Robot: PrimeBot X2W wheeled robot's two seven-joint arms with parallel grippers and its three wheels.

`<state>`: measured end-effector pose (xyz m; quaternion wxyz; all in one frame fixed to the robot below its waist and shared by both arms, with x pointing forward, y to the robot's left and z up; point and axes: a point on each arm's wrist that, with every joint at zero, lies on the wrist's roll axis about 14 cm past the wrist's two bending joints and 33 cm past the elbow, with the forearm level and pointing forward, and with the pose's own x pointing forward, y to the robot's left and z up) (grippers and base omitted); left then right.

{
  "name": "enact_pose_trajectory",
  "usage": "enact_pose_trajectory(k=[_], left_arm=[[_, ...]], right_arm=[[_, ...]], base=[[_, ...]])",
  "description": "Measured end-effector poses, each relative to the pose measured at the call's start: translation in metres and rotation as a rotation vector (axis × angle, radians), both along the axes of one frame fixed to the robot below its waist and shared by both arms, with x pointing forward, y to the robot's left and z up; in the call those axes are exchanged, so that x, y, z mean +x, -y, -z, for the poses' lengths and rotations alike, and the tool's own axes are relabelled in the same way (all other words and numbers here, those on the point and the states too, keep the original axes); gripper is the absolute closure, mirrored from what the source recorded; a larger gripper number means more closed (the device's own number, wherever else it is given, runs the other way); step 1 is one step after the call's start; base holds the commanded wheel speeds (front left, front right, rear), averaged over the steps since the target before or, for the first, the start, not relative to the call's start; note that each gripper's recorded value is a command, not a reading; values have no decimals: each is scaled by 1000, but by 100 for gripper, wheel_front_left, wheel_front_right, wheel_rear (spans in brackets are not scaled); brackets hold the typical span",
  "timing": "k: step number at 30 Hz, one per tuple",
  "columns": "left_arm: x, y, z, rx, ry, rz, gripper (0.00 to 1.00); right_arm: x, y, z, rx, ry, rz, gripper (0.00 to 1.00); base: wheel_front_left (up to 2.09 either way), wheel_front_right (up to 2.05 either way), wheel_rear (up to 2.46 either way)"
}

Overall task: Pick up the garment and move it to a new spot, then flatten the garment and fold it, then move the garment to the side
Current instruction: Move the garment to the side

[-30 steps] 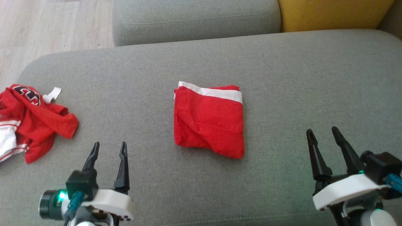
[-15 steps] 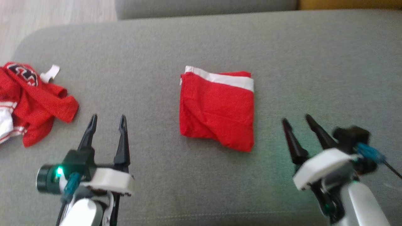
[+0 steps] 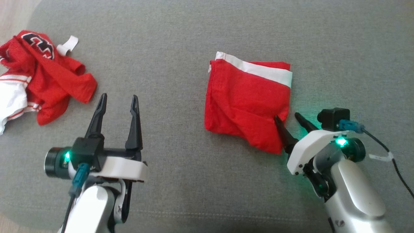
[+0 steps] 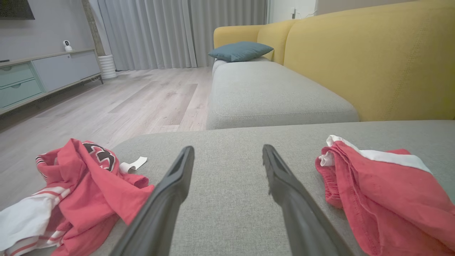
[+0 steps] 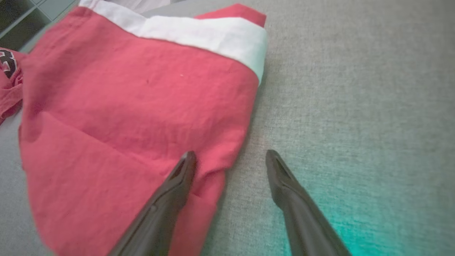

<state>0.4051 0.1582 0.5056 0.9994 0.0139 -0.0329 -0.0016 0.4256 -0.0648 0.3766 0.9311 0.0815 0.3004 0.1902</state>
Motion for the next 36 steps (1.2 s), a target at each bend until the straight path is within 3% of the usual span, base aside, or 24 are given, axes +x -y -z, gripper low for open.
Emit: enact_pose_trajectory(k=[1, 2, 3, 16, 21, 29, 33, 36], left_arm=[[0, -1, -1, -1, 3, -3, 0], [0, -1, -1, -1, 7, -4, 0], [0, -1, -1, -2, 8, -4, 0], [13, 23, 1, -13, 14, 65, 0], [21, 44, 3, -18, 15, 130, 0], [43, 88, 4, -37, 36, 268, 0], [57, 108, 5, -47, 50, 329, 0], [67, 128, 12, -56, 46, 388, 0]], right_arm=[[0, -1, 3, 0, -12, -4, 25], [0, -2, 3, 2, -14, -5, 68], [1, -3, 2, 1, -13, -6, 100], [3, 16, -23, -20, 94, 13, 100], [1, 57, -29, -100, 117, 51, 100], [-12, 113, -13, -194, 40, 107, 100], [7, 148, -15, -238, 44, 165, 100], [26, 198, -26, -309, 74, 250, 100]], base=[[0, 0, 0], [0, 0, 0], [0, 0, 0], [0, 0, 0], [0, 0, 0], [0, 0, 0], [0, 0, 0], [0, 0, 0]])
